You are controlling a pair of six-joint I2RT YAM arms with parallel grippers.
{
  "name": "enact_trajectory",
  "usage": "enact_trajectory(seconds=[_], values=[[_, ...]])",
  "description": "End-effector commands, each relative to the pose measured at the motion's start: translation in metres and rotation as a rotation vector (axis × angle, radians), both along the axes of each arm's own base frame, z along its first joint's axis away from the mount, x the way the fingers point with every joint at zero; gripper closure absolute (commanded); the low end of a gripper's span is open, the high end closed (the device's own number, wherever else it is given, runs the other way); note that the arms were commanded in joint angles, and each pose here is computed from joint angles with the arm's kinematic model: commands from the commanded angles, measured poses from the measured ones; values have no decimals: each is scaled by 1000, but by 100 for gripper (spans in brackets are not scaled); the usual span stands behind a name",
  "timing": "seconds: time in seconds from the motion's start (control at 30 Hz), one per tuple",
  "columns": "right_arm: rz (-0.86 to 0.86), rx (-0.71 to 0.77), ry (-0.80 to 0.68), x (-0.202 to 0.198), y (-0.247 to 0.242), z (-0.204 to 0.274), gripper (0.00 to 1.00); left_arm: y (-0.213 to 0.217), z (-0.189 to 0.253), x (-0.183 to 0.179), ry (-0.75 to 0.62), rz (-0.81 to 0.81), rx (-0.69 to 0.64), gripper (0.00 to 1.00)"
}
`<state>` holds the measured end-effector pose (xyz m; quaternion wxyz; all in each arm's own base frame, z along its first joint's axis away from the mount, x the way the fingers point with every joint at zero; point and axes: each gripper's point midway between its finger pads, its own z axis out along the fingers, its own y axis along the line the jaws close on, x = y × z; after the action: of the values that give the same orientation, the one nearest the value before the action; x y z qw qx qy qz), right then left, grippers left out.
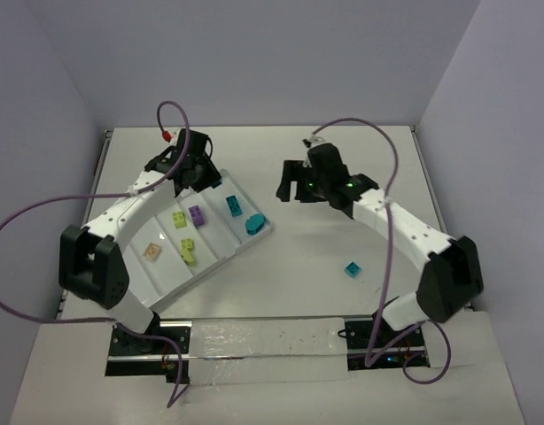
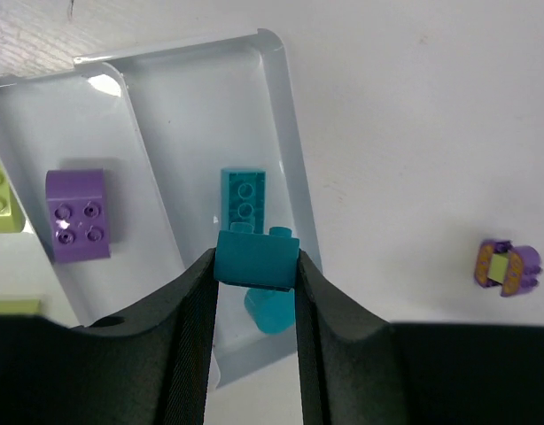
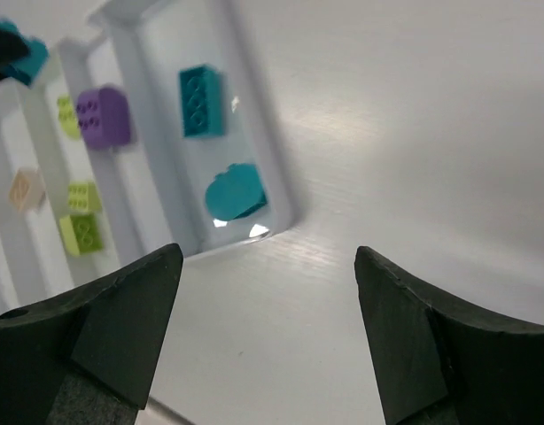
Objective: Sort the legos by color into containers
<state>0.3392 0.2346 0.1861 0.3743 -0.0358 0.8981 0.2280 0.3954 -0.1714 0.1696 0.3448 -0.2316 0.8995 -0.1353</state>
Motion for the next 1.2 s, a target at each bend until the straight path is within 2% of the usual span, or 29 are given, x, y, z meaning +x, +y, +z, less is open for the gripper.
enact_trajectory(seconds=[0.0, 0.17, 0.2, 0.27, 0.33, 0.4, 0.43, 0.57, 0.77, 1.0, 1.17], values=[[-314, -77, -13, -11, -79, -7, 14, 0, -2, 33, -43, 28, 36, 97], [-505, -129, 31, -42, -132, -18, 14, -10, -32, 49, 10, 5, 55, 85], [-541, -151, 63, -52, -142, -28, 14, -11, -39, 51, 26, 3, 63, 80], [-592, -170, 124, -72, -153, -45, 13, -12, -48, 53, 40, -3, 71, 60], [-622, -170, 180, -89, -158, -60, 13, -14, -53, 55, 44, -8, 72, 33], [-664, -170, 238, -106, -164, -77, 13, -15, -55, 56, 49, -15, 75, 13], [-695, -166, 258, -113, -167, -83, 13, -15, -55, 56, 51, -17, 76, 9], [-810, -182, 306, -133, -184, -98, 13, -18, -39, 52, 13, -22, 68, 1], [-937, -192, 340, -149, -199, -105, 13, -31, 5, 39, -84, -57, 78, 1], [-936, -170, 469, -164, -190, -138, 13, -44, 47, 24, -160, -102, 72, 1], [-910, -141, 506, -161, -180, -152, 15, -47, 73, 13, -206, -109, 56, 1]])
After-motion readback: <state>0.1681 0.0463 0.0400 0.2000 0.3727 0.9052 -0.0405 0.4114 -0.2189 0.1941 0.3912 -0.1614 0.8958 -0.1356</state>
